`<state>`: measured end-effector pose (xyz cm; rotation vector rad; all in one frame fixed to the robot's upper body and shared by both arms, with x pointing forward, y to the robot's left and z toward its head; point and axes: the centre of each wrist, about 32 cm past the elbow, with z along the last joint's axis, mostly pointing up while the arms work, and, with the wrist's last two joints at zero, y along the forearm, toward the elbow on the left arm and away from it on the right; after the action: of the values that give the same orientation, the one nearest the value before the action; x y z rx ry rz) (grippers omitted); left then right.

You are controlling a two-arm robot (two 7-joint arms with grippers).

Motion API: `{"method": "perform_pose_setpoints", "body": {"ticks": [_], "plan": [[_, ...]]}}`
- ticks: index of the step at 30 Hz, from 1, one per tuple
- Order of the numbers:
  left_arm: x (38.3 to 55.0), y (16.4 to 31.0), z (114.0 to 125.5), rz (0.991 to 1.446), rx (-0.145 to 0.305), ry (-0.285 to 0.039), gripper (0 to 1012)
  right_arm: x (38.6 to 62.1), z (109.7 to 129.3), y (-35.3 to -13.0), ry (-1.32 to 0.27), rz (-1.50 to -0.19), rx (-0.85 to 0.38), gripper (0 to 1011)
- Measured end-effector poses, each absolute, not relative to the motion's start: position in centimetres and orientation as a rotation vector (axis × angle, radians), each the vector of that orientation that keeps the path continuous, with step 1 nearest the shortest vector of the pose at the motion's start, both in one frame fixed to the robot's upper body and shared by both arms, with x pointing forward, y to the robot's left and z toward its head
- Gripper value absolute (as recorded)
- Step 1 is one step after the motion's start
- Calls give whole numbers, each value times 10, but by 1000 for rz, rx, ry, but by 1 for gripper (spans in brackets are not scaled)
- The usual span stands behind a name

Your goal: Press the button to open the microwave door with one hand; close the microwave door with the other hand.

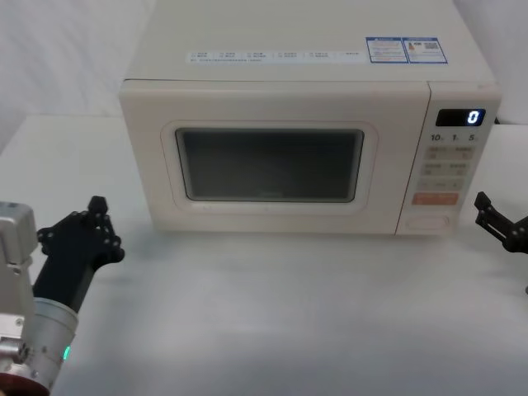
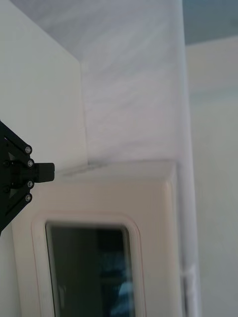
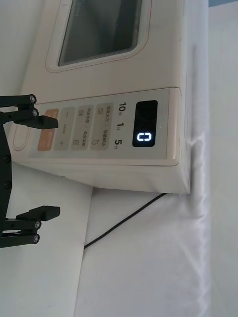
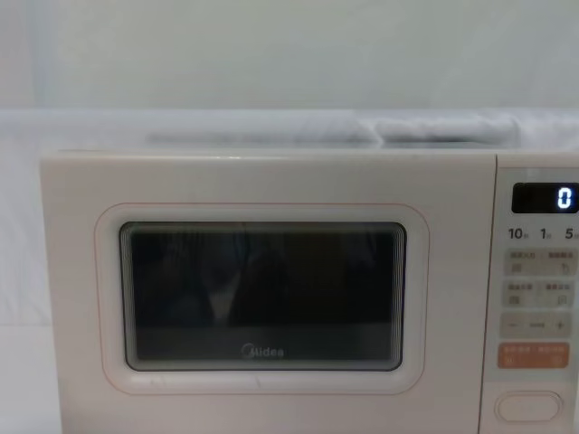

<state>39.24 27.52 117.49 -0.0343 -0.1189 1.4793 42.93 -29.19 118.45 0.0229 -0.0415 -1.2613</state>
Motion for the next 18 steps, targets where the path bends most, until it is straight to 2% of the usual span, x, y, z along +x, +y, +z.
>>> {"method": "perform_pose_setpoints", "body": {"ticks": [9,15,18], "plan": [[398,282,1162,1534,-24,-99,0,429,1185,-292,-41,-1261,23,1002],[405,278,1156,1570,-22,-85,0,429,1185,-292,-41,-1261,23,1002],[410,273,1153,1611,-24,-68,0,429,1185,-292,-42,-1261,23,1002]]}}
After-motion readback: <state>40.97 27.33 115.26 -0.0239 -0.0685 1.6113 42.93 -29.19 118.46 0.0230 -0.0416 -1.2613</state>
